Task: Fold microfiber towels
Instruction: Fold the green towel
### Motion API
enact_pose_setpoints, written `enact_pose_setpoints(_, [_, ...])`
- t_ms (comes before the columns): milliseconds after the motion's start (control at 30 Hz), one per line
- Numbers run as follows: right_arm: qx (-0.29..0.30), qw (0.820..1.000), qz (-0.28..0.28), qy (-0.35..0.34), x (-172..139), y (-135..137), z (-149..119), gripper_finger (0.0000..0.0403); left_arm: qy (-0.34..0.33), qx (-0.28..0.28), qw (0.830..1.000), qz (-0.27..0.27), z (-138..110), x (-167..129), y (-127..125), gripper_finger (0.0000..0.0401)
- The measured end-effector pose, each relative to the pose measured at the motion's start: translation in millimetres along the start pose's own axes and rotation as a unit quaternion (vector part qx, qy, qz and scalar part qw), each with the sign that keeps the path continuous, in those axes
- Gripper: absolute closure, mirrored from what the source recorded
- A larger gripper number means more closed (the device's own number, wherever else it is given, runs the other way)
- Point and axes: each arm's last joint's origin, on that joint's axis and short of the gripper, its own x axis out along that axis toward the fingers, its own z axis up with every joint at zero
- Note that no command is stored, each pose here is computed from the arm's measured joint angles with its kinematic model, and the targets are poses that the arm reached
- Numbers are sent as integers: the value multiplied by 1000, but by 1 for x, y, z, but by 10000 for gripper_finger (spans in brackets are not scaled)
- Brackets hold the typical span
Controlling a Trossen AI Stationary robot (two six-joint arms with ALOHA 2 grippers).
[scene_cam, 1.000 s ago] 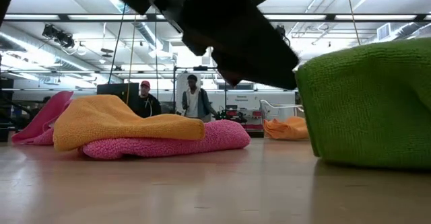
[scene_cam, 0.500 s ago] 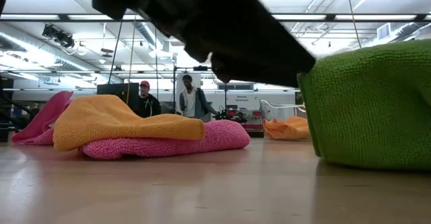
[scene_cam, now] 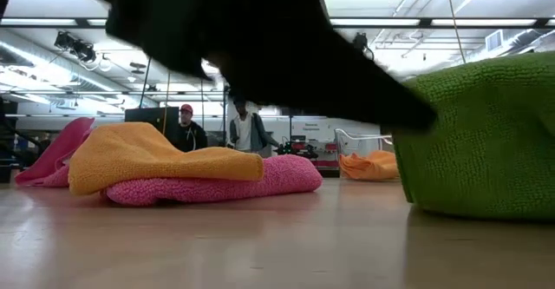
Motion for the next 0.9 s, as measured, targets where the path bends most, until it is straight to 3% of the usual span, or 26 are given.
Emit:
enact_pose_setpoints(167, [7,1000,5,2,0,1,0,390,-18,-5,999,48,-8,9,2,76])
enact_pose_setpoints(500, [6,1000,11,0,0,2,1,390,-14,-5,999,51,-26,30,8,141])
enact_pose_setpoints(700, [7,1000,16,2,0,3,1,390,-18,2,998,53,-21,34,13,222])
enact_pose_setpoints(900, [3,1000,20,7,-1,3,1,390,-3,-33,999,24,-18,36,19,356])
